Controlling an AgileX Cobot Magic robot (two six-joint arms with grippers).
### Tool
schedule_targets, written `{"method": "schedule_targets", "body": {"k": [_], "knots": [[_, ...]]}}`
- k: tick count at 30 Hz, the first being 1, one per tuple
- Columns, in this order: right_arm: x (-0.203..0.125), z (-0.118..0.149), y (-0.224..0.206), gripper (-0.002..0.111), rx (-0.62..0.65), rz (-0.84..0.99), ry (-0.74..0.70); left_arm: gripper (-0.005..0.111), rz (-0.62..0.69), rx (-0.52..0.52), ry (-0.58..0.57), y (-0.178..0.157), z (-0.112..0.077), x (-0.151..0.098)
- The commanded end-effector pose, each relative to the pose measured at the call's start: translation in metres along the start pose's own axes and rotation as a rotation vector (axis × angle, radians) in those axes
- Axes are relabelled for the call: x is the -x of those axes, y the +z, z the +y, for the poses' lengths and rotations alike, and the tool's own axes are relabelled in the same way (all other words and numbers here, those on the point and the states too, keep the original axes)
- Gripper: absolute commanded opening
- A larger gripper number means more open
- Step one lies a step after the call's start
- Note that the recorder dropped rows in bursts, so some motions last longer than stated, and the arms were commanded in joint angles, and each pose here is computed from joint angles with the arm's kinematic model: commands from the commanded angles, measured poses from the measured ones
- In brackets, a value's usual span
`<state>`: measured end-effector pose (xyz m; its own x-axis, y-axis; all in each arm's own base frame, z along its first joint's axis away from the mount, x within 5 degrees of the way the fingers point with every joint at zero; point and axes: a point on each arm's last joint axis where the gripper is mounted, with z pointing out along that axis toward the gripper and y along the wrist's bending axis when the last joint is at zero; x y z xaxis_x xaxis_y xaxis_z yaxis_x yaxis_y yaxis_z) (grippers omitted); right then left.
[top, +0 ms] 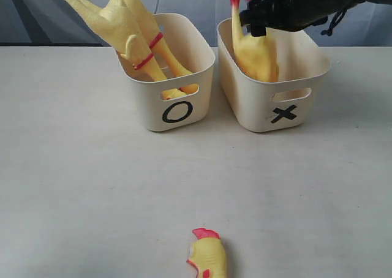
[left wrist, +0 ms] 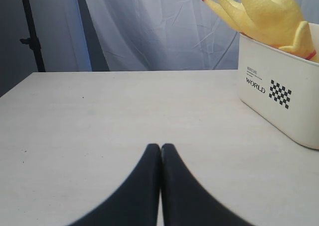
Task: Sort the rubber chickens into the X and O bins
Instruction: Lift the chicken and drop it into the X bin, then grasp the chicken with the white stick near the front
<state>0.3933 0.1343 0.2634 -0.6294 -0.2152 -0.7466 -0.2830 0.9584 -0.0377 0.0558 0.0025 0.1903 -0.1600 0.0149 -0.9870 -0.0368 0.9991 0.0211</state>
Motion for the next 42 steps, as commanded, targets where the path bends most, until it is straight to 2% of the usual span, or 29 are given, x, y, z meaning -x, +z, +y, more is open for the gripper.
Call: {"method": "schedule_targets", "body": {"k": [1, 4, 10, 17, 19, 20, 21, 24, 25, 26, 28, 30, 32, 37, 39, 42], "knots": [[0.0, -0.007, -0.017, 0.065, -0.032, 0.069, -0.076, 0.0, -0.008, -0.003, -0.001, -0.001, 0.0, 0.001], [-0.002, -0.006, -0.036, 0.057, -0.021, 0.141, -0.089, 0.0, -0.008, -0.002, 0.004, -0.001, 0.0, 0.001], [-0.012, 0.009, -0.083, 0.057, 0.198, 0.325, -0.173, 0.0, -0.008, -0.002, 0.004, -0.001, 0.0, 0.001], [-0.033, 0.04, -0.109, 0.057, 0.578, 0.554, -0.015, 0.0, -0.008, -0.002, 0.004, -0.001, 0.0, 0.001], [-0.049, 0.045, -0.104, 0.057, 0.633, 0.598, 0.003, 0.0, -0.008, -0.002, 0.004, -0.001, 0.0, 0.001], [-0.059, 0.047, -0.102, 0.057, 0.643, 0.629, 0.002, 0.0, -0.008, -0.002, 0.004, -0.001, 0.0, 0.001], [-0.089, 0.052, -0.095, 0.057, 0.651, 0.73, -0.024, 0.0, -0.008, -0.002, 0.004, -0.001, 0.0, 0.001], [-0.134, 0.063, -0.084, 0.059, 0.636, 0.784, -0.055, 0.0, -0.008, -0.002, 0.004, -0.001, 0.0, 0.001], [-0.144, 0.066, -0.082, 0.062, 0.634, 0.788, -0.06, 0.0, -0.008, -0.002, 0.004, -0.001, 0.0, 0.001], [-0.164, 0.075, -0.08, 0.074, 0.638, 0.796, -0.066, 0.0, -0.008, -0.002, 0.004, -0.001, 0.0, 0.001], [-0.177, 0.084, -0.081, 0.086, 0.655, 0.805, -0.071, 0.0, -0.008, -0.002, 0.004, -0.001, 0.0, 0.001], [-0.186, 0.096, -0.084, 0.092, 0.687, 0.815, -0.072, 0.0, -0.008, -0.002, 0.004, -0.001, 0.0, 0.001], [-0.189, 0.107, -0.087, 0.092, 0.708, 0.806, -0.068, 0.0, -0.008, -0.002, 0.004, -0.001, 0.0, 0.001], [-0.204, 0.151, -0.089, 0.09, 0.704, 0.729, -0.194, 0.0, -0.008, -0.002, 0.004, -0.001, 0.0, 0.001], [-0.214, 0.159, -0.081, 0.09, 0.653, 0.734, -0.218, 0.0, -0.008, -0.002, 0.004, -0.001, 0.0, 0.001], [-0.235, 0.164, -0.067, 0.09, 0.555, 0.834, -0.241, 0.0, -0.008, -0.002, 0.004, -0.001, 0.0, 0.001]]}}
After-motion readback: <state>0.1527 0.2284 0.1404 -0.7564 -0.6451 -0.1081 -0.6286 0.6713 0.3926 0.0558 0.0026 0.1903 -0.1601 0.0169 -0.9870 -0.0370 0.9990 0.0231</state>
